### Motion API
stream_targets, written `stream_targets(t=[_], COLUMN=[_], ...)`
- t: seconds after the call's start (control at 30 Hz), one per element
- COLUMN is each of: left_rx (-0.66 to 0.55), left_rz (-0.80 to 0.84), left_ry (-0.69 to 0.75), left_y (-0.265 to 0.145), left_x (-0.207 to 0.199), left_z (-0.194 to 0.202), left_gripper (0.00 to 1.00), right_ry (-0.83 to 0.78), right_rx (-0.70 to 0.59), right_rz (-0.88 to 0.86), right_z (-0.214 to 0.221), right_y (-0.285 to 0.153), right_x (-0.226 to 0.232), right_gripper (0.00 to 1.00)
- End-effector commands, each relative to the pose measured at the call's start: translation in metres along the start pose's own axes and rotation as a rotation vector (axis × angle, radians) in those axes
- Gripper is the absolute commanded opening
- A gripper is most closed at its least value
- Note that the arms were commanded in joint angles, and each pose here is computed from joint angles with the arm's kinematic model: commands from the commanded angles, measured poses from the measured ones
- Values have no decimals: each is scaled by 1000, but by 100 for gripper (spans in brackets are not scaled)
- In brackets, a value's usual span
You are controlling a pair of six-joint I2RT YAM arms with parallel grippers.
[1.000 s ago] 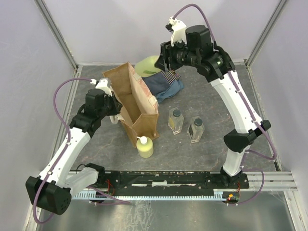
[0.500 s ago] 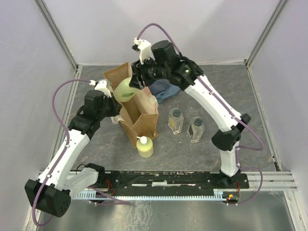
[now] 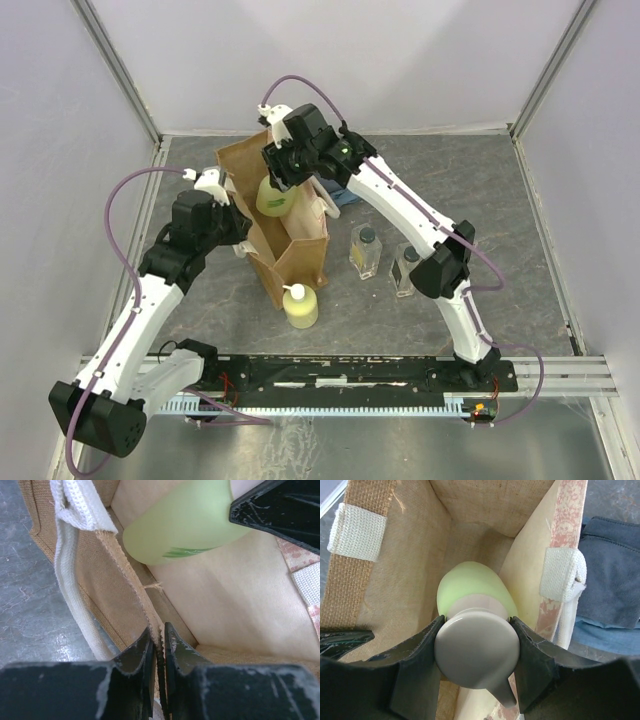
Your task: Place the personal care products into the canvas bag
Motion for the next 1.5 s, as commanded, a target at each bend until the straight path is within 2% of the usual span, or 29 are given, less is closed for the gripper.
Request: stream_targets(t=[0.0,0.2,0.7,0.87,1.2,1.47], left_rx=[-34,-26,-21,-17,-15,-13], left_rz=[65,85,115,117,118,114], left_ry=[-30,-42,-47,-46,-49,-52], left_y=[-7,-1,1,0,0,1], left_x=[-8,-6,-7,-6,-6,-5], left_z=[-3,4,8,9,11,12], left_gripper=[18,18,18,18,18,18], right_ry=[-81,-155,-174,-179,-187,-186], right_rx=[-317,-267,-196,-163,-111,-121], right_rz=[49,83,112,97,97,139], right_z=[-62,-51,-30,-21,-6,-10], right_y=[-31,-6,30,43,58,50], right_x=[13,27,26,27,27,24], right_gripper=[1,1,1,9,13,31])
Point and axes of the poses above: each gripper's point midway between its finger pads, its own y axis out along the fingers, its own x axis along the line the jaws close on, z = x × y, the point moved 10 cm from there along -y, back along the fingers, and after that the axes turned 7 degrees about -y, right-handed, at the moved point
